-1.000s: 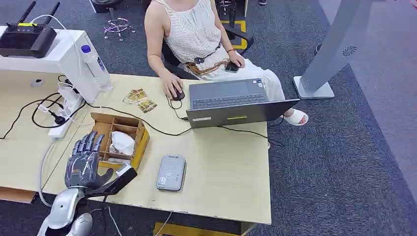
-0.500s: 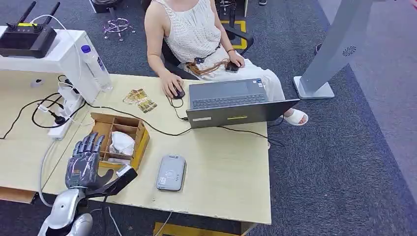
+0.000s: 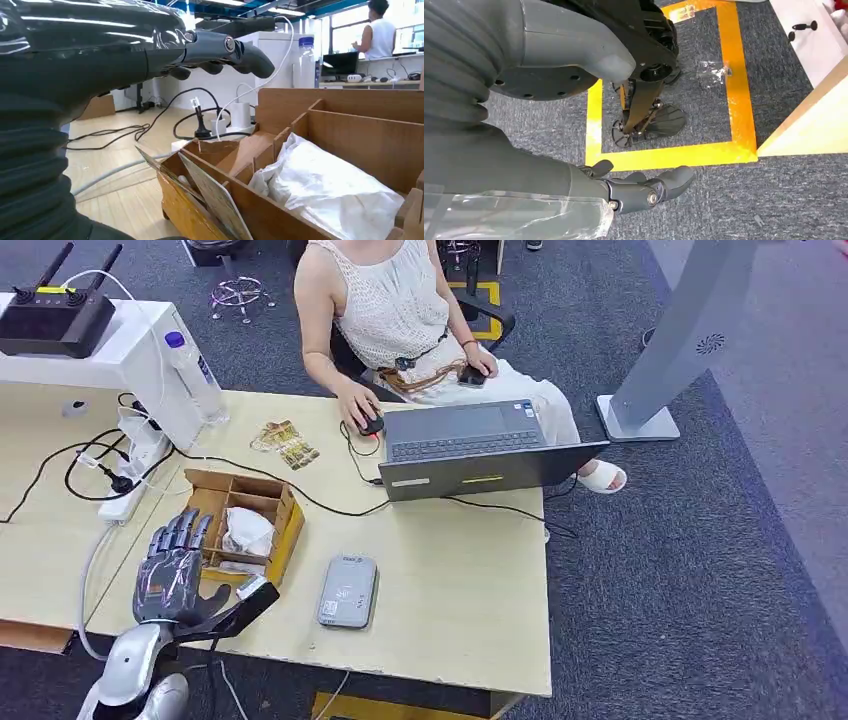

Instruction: Pass the card to the sensor for recognition and then transmit it.

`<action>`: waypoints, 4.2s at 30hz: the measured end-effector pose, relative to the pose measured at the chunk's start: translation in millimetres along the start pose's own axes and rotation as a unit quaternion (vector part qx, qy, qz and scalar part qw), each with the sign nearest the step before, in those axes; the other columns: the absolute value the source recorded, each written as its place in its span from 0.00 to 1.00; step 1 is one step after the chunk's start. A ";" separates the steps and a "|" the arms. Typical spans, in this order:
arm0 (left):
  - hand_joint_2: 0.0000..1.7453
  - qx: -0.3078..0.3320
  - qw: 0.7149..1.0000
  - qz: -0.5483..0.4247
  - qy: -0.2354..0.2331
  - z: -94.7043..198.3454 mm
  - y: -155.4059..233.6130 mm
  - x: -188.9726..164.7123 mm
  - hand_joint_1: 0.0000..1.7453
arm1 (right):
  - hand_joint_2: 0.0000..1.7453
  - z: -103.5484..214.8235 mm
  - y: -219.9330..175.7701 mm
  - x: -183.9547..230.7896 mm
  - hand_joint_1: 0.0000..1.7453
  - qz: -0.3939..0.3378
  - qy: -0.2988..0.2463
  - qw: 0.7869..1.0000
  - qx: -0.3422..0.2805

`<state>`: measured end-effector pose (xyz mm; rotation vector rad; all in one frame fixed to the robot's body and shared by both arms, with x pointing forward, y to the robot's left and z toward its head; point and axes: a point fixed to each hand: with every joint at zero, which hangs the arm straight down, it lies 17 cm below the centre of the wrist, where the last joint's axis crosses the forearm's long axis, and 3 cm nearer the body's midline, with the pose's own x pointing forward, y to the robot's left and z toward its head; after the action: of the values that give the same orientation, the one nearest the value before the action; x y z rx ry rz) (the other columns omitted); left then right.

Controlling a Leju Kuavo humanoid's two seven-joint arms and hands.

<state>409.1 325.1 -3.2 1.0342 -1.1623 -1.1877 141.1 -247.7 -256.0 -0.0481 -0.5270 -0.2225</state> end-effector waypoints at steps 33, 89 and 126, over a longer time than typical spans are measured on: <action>1.00 -0.038 0.999 0.012 -0.010 3.0 -16.8 2.5 1.00 | 1.00 0.0 1.0 0.0 0.00 0.001 0.001 1.000 0.002; 0.00 -0.030 0.999 0.024 0.006 3.0 -14.6 -2.2 1.00 | 1.00 0.1 2.2 -0.3 0.00 0.008 0.001 1.000 0.006; 1.00 0.083 0.996 0.019 -0.034 0.7 69.2 33.4 0.00 | 1.00 -0.1 -3.9 -0.2 0.00 -0.007 0.000 1.000 -0.002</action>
<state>417.6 299.4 68.7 1.0983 -1.3466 -1.1165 140.1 -251.5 -256.3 -0.0485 -0.5273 -0.2367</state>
